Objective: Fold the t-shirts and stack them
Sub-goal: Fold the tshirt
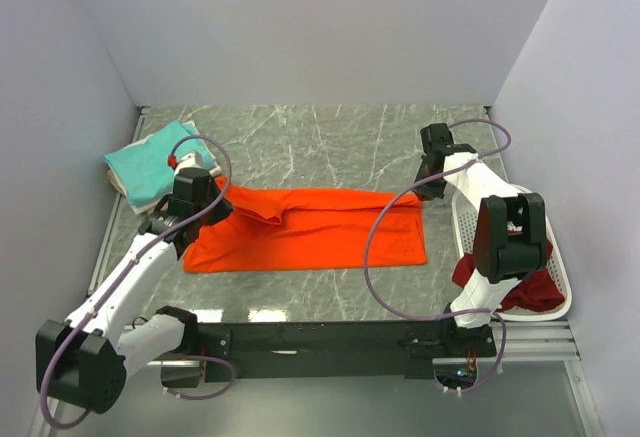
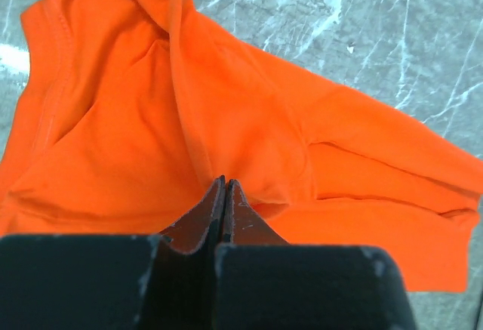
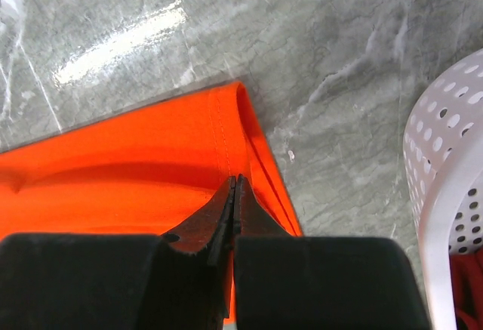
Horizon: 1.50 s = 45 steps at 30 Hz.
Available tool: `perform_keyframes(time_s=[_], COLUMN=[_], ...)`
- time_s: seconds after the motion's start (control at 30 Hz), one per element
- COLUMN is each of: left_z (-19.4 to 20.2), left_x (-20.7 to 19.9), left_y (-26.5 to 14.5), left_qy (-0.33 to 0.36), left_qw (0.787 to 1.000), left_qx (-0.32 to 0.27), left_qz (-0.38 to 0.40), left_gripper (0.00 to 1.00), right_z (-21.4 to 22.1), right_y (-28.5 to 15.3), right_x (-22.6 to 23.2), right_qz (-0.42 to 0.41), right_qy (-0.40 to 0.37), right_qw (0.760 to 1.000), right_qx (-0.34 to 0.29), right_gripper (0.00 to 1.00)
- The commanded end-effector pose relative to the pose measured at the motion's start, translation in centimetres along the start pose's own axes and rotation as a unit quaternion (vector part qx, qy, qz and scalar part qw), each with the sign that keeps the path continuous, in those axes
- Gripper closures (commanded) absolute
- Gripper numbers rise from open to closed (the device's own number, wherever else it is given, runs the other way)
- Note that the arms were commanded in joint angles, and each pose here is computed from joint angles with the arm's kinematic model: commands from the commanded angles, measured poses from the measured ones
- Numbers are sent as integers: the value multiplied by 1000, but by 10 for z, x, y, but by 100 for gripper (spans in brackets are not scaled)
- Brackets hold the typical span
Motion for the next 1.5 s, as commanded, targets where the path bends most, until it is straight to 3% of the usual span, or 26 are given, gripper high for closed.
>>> perform_keyframes(time_s=[0.0, 0.47, 0.9, 0.93, 0.97, 1.07, 1.1, 1.33, 1.47], left_z=[7, 11, 26, 27, 28, 34, 37, 56, 59], left_x=[7, 18, 24, 24, 24, 22, 22, 22, 23], left_y=[-8, -34, -32, -32, -33, -34, -34, -50, -49], left_qy=[-29, -81, -93, -95, -97, -103, -105, -136, -143], left_qw=[999, 996, 994, 994, 994, 994, 993, 989, 989], left_qx=[3, -26, 0, 2, 3, 17, 22, 48, 43], left_qz=[-17, -40, -54, -56, -55, -42, -40, -16, -12], left_gripper=[100, 100, 100, 100, 100, 91, 80, 52, 41], right_z=[-5, 13, 22, 24, 27, 28, 28, 27, 50], right_y=[-8, -2, 4, 2, 0, -17, -23, -61, -75], right_x=[1, -9, -17, -18, -21, -22, -22, -4, 44], right_qz=[-13, -2, 16, 16, 21, 17, 14, -42, -104], right_qy=[3, -1, 2, 1, 0, -4, -5, -13, -73], right_qw=[1000, 1000, 1000, 1000, 1000, 999, 999, 997, 991], right_qx=[-23, -15, -8, -9, -6, -27, -35, -63, -52], right_gripper=[100, 100, 100, 99, 84, 62, 60, 58, 58])
Point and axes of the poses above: each gripper's point midway between its finger pads, its own y axis out along the fingers, its own x axis along the line the jaws close on, z = x × y, the point moved 6 cm from there along -y, back along the fingers, and after that the axes turned 13 degrees about y, right-handed, at the moved point
